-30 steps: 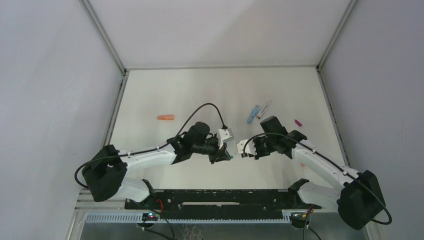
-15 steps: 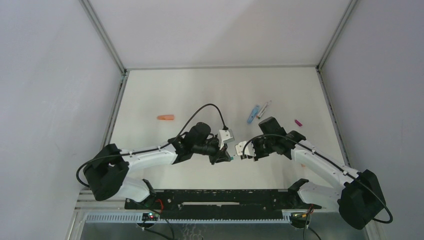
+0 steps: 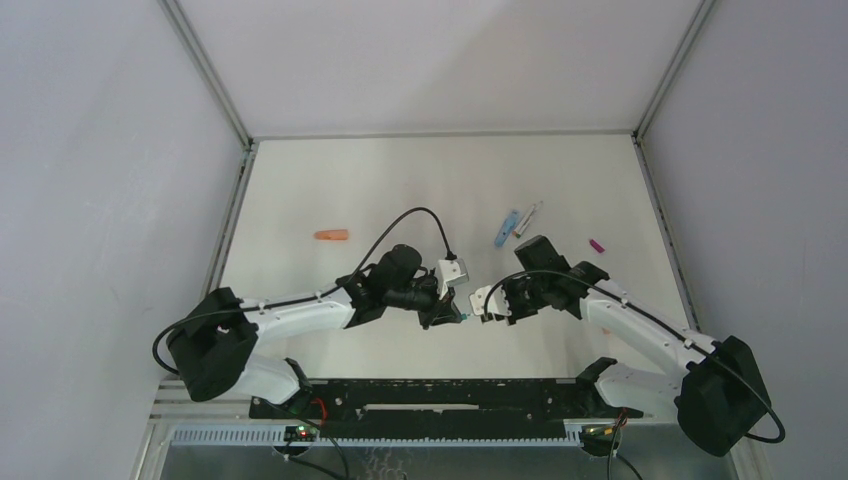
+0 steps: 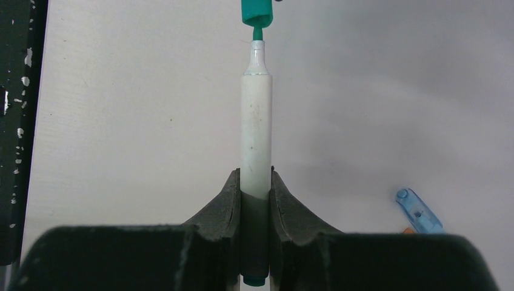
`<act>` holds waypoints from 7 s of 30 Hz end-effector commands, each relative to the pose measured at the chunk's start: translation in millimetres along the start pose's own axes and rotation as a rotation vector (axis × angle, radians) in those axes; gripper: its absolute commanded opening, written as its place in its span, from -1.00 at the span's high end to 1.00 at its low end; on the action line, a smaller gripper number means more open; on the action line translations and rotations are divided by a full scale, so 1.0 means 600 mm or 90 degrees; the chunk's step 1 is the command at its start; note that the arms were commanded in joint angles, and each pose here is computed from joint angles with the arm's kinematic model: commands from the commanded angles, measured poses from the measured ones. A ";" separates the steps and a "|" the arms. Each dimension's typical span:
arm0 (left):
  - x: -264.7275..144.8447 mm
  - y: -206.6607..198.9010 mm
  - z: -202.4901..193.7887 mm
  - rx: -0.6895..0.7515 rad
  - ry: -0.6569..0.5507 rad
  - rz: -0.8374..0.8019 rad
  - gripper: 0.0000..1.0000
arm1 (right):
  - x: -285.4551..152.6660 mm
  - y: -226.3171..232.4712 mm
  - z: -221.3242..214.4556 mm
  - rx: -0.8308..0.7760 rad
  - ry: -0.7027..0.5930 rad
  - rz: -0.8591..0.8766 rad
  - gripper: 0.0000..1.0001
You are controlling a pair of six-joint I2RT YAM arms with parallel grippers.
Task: Insert the pens into the pen caps
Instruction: Insert the pen cap onto the pen, then press the pen cap onto the pen.
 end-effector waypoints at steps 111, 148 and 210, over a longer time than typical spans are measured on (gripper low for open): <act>-0.211 -0.059 0.296 -0.017 -0.407 0.103 -0.62 | -0.105 -0.003 0.121 0.106 -0.313 0.003 1.00; -0.169 -0.030 0.399 -0.484 -0.679 0.060 -0.16 | -0.233 -0.121 0.157 0.469 -0.472 -0.069 1.00; -0.149 -0.022 0.402 -0.455 -0.655 0.091 0.24 | -0.206 -0.118 0.142 0.466 -0.423 -0.092 1.00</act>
Point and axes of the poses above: each gripper's point midway between its finger pads, its own x axis out along the fingers, its own y axis along the line the jaws close on, z = x × y, the point moved 2 cm from there along -x, back along the fingers, and after that the axes turned 1 degree about -x, right-handed, at the moved point
